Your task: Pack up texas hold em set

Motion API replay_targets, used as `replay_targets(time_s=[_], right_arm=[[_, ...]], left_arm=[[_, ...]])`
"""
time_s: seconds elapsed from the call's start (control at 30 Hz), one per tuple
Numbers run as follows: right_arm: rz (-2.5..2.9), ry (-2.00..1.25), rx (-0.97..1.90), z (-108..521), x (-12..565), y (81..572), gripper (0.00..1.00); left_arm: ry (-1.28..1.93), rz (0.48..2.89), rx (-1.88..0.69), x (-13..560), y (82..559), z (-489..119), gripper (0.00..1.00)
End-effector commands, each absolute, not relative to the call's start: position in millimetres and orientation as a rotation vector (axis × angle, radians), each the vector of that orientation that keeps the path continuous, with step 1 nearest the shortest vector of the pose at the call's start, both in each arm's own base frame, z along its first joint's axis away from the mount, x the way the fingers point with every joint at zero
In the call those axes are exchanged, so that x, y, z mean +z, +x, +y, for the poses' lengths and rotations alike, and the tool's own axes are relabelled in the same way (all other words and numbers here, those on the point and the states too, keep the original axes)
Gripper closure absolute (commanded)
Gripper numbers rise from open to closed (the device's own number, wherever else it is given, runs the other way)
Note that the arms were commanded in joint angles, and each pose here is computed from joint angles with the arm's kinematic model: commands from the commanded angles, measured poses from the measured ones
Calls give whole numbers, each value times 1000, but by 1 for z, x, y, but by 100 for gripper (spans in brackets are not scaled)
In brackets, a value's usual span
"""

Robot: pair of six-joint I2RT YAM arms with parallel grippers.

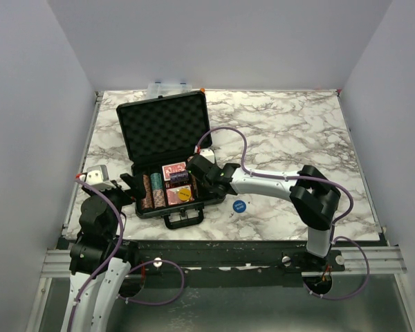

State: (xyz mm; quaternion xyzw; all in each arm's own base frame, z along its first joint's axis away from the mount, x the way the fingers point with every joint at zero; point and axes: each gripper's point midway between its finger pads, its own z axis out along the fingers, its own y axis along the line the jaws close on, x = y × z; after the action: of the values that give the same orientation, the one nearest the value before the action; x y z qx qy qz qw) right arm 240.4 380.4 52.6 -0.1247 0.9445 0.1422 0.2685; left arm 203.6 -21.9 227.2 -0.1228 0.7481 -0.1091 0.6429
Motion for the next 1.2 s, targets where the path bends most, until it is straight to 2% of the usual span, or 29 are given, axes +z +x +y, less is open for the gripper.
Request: replay_targets(time_s=[0.0,0.13,0.37,0.63,0.87,1.0,1.17], right_arm=[[2539,-316,345,381,52,243,76],[2537,-311,341,381,52,244,69],[2528,-296,343,382,52,243,64],[2479,-297,318,380,76,244,42],[2414,-286,386,380,119,245,33],[2362,-234,414,373,142,247,1],[2260,-105,413,351,160,255,0]], left_arm=[[-262,1715,-258,224,206,-25,1],[-263,1715,-258,225,206,-25,1],[-264,1713,-256,225,206,-25,1],[-264,1714,-255,225,206,-25,1],[-264,1714,-254,225,206,-25,1],[-262,1712,-256,225,206,-25,1],[-261,1707,-257,226,205,-25,1]])
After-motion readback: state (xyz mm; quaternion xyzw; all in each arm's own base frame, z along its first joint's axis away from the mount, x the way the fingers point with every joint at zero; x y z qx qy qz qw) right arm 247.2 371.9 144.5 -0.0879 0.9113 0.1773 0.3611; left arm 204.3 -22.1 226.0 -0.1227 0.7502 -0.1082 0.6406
